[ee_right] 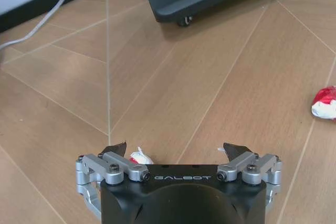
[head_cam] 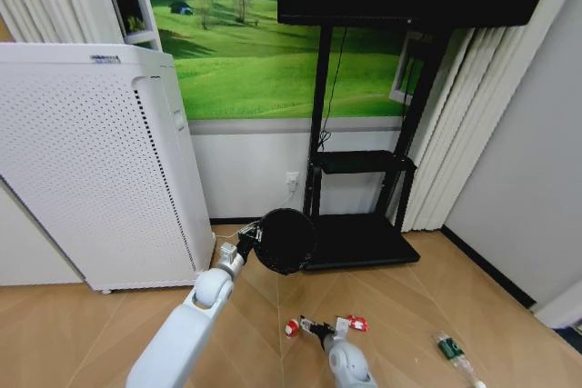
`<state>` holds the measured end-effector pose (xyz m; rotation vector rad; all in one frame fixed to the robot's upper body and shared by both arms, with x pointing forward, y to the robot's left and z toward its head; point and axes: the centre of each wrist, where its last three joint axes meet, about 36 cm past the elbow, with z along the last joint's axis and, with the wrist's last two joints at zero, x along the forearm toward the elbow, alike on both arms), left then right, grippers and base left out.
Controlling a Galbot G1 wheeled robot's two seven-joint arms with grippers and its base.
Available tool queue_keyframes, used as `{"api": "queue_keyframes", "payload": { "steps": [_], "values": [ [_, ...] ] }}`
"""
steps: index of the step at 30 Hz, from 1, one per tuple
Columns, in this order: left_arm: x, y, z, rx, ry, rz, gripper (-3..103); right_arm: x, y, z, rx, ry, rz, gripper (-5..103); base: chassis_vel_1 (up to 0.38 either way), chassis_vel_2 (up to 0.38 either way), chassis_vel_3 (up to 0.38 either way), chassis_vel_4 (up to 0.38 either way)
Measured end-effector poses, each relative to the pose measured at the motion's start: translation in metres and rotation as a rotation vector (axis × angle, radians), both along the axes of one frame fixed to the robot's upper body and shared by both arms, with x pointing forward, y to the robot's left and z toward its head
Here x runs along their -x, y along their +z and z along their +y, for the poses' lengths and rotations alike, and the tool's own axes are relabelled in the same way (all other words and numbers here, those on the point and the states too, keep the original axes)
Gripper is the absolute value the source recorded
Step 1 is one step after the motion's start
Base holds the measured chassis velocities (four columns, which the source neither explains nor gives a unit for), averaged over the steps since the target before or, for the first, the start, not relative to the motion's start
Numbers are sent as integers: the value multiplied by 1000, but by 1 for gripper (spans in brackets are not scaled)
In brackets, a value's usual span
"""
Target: Pick up the trash bin and place the garbage on the floor into it.
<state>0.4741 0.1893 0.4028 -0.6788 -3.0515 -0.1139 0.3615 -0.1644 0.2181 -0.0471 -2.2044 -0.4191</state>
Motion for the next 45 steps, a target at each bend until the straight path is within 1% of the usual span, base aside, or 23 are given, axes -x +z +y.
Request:
{"api": "queue_keyframes", "payload": {
  "steps": [2,3,5,8,10,16,23,29,39,45],
  "values": [
    [1,-1,0,-1,2,1,4,-11,5,21,7,-45,24,100,0,0,0,0],
    [1,-1,0,-1,2,1,4,-11,5,21,7,-45,24,100,0,0,0,0],
    [1,-3,-1,-8,6,3,4,-26,13,43,-9,-90,43,100,0,0,0,0],
    [1,-4,-1,-8,6,4,4,-31,16,49,-15,-96,52,100,0,0,0,0],
    [1,-4,-3,-4,7,5,4,-37,16,59,-12,-96,74,100,0,0,0,0],
    [1,-4,-5,5,7,5,4,-39,9,62,1,-72,108,100,0,0,0,0],
    [0,-3,-5,6,7,5,4,-36,2,61,8,-65,121,100,0,0,0,0],
    [-2,-1,-6,8,4,4,4,-36,0,71,7,-67,137,100,0,0,0,0],
    [-5,0,-7,24,5,15,4,-29,-13,72,62,-57,165,100,0,0,0,0],
    [-5,-1,-8,24,6,17,4,-27,-22,70,76,-60,174,100,0,0,0,0]
  ]
}}
